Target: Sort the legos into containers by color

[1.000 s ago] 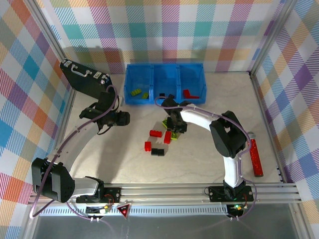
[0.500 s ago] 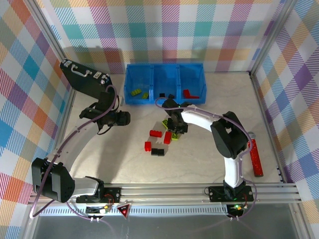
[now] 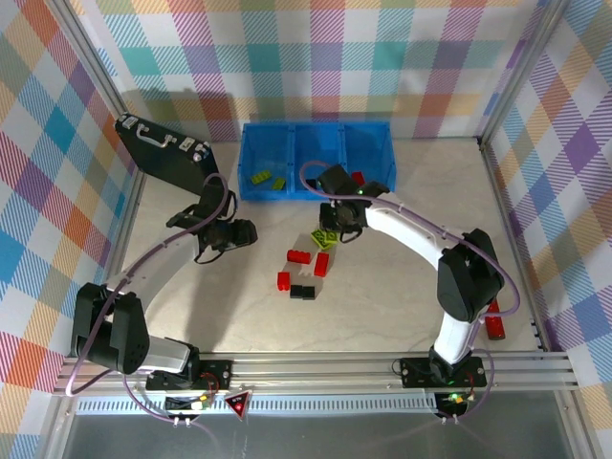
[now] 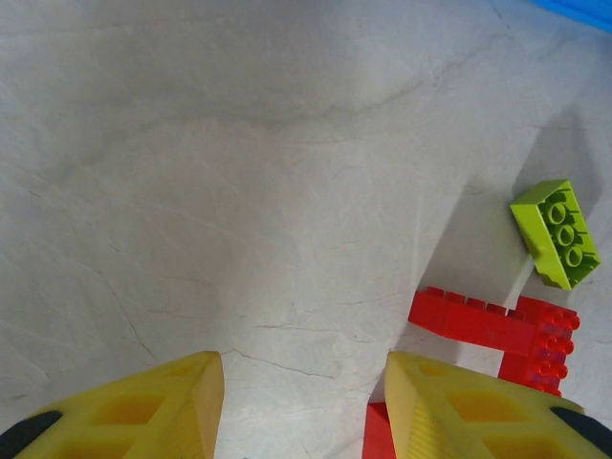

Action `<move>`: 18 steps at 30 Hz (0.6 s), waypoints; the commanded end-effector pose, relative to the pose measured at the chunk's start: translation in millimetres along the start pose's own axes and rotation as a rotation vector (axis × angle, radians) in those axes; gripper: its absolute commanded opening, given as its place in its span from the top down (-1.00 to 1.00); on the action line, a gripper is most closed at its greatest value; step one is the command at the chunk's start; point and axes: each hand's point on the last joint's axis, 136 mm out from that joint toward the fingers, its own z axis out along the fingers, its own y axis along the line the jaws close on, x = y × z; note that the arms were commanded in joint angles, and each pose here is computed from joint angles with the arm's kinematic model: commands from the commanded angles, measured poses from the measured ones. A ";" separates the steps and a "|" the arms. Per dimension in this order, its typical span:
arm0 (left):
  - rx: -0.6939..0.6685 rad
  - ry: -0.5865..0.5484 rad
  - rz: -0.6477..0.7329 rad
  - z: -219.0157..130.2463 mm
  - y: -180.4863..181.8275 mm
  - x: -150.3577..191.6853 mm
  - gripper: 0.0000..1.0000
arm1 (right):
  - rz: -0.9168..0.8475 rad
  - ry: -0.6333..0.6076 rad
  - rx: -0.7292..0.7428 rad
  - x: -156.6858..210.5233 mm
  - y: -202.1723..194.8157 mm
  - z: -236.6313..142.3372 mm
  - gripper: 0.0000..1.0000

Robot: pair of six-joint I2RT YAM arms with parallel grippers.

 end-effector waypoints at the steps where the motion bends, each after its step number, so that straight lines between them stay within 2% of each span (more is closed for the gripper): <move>1: 0.036 0.031 -0.046 5.9 -4.1 8.9 0.03 | -0.103 -0.081 -0.132 -42.2 40.1 -5.9 0.41; 11: 0.081 0.084 -0.085 11.9 -9.3 26.7 0.03 | -0.239 -0.260 -0.292 -126.5 112.8 11.3 0.44; 18: 0.081 0.091 -0.091 14.2 -11.8 30.7 0.03 | -0.296 -0.349 -0.336 -160.0 140.0 40.1 0.47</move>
